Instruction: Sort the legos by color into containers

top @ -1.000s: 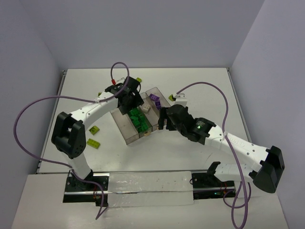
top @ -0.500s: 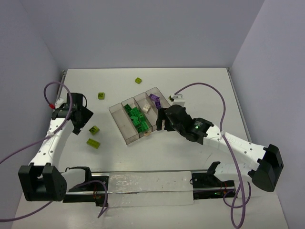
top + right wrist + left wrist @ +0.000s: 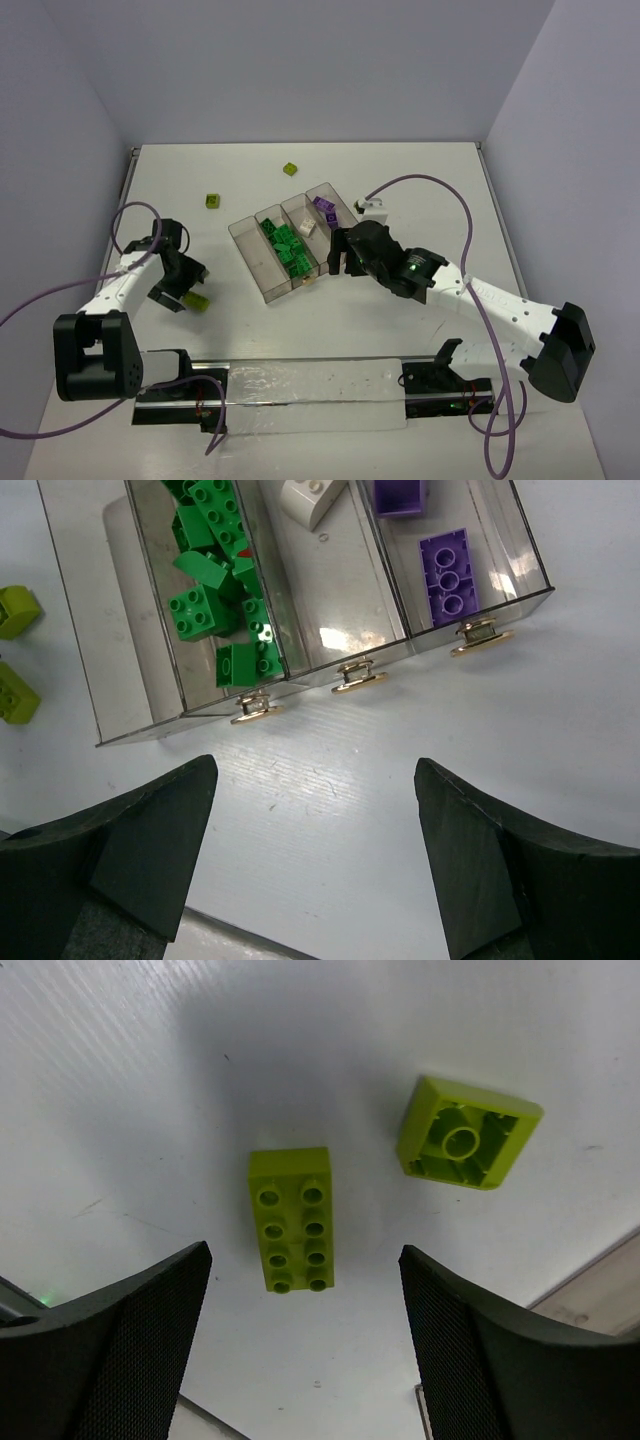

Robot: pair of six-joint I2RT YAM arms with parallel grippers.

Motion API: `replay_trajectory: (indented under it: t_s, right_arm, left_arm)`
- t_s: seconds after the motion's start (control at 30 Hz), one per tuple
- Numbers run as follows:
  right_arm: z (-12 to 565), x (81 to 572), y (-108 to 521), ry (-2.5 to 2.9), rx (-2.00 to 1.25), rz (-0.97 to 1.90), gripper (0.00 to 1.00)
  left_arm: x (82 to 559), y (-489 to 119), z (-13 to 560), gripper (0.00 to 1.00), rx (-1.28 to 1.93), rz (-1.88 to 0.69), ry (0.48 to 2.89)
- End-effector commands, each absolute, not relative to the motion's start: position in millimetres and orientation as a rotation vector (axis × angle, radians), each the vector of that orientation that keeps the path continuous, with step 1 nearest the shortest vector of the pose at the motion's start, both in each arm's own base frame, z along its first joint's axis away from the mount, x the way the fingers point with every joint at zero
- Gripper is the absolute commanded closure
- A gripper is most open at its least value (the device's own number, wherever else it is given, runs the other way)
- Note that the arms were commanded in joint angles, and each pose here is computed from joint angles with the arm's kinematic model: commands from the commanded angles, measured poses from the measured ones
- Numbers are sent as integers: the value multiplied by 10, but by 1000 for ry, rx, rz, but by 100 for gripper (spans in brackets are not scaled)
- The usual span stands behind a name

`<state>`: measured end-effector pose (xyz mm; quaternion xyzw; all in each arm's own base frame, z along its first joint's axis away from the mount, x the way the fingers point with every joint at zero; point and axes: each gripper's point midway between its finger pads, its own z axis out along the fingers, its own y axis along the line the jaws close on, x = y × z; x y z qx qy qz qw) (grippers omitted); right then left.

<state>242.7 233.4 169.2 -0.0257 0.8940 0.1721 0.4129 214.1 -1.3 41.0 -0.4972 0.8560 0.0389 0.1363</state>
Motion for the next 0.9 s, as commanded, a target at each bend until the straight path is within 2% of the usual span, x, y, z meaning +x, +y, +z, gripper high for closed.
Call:
replay_trajectory:
  t_s: [0.0,0.33,0.43,0.57,0.73,0.87]
  right_arm:
    - [1753,2456,2380,2218,-59,452,13]
    - [1757,2475,2407,2228,-61,446,13]
    - [1759,2479,2436,2233,-63,450,13]
    - [1815,2493,2474,2226,-64,465,13]
    - [1846,2507,2490,2219,-58,472,13]
    - [1852,2503,2501,2221,-59,480,13]
  left_arm:
    - [2190,-23,391,17,-1504,66,2404]
    - [2292,-12,207,28,-1486,74,2412]
    - [2281,-26,154,36,-1487,72,2425]
    - [2158,25,140,53,-1497,139,2441]
    - [2235,183,586,65,-1452,150,2297]
    - [2424,236,1069,69,-1349,83,2194]
